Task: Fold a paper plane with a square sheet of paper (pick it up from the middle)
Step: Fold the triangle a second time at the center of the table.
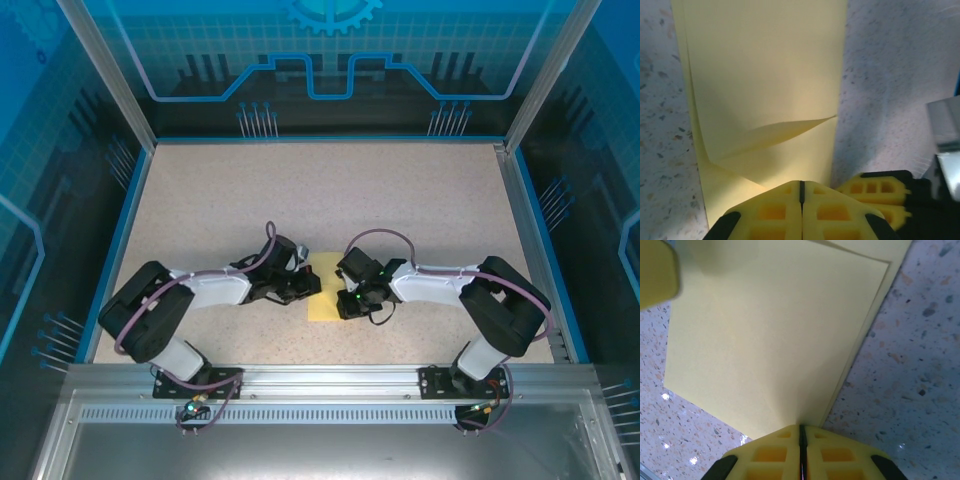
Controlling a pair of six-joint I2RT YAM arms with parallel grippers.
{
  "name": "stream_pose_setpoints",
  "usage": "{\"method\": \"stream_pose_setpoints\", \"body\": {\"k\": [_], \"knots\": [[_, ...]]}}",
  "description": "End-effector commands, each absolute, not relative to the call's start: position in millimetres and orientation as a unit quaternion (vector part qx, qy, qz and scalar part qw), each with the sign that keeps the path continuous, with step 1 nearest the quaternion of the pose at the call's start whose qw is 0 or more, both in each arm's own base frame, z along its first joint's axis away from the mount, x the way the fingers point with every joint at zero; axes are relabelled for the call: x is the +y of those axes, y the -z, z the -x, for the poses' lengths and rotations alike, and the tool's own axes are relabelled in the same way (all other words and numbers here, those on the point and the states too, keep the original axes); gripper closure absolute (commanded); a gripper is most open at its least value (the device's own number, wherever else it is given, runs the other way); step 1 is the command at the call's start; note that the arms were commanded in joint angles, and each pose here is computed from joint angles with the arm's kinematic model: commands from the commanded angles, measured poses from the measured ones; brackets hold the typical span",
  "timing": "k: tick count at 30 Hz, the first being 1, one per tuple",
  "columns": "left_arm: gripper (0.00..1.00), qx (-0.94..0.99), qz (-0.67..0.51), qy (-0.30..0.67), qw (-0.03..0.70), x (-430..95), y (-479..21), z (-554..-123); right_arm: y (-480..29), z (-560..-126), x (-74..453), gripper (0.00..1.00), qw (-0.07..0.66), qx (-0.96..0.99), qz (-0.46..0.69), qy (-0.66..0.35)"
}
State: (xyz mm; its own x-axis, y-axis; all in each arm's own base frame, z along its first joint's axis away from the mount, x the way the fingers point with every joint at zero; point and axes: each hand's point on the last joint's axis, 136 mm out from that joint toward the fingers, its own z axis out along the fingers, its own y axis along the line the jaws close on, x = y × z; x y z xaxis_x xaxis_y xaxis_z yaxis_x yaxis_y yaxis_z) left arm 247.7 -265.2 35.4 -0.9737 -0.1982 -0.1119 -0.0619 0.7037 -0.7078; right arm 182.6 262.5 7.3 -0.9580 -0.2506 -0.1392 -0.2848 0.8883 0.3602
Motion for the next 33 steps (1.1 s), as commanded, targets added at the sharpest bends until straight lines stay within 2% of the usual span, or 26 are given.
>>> {"method": "stream_pose_setpoints", "body": {"k": [1,18,28,33], "knots": [[0.95,0.92,0.079,0.37,0.1,-270.3,-35.3,-259.9,25.1,-160.1,227.4,0.91,0.0,0.984,0.133,-0.114],[0.97,0.942,0.091,0.305,0.103,-250.4,-7.4,-260.5,-4.8,-171.8,248.6,0.91,0.035,0.975,0.149,-0.162],[0.97,0.944,0.092,0.3,0.099,-249.4,-1.7,-259.6,-67.4,-199.6,274.4,0.89,0.121,0.952,0.168,-0.224],[0.97,0.944,0.093,0.3,0.098,-249.0,-0.9,-258.7,-65.8,-199.7,292.3,0.89,0.108,0.945,0.184,-0.248]]}}
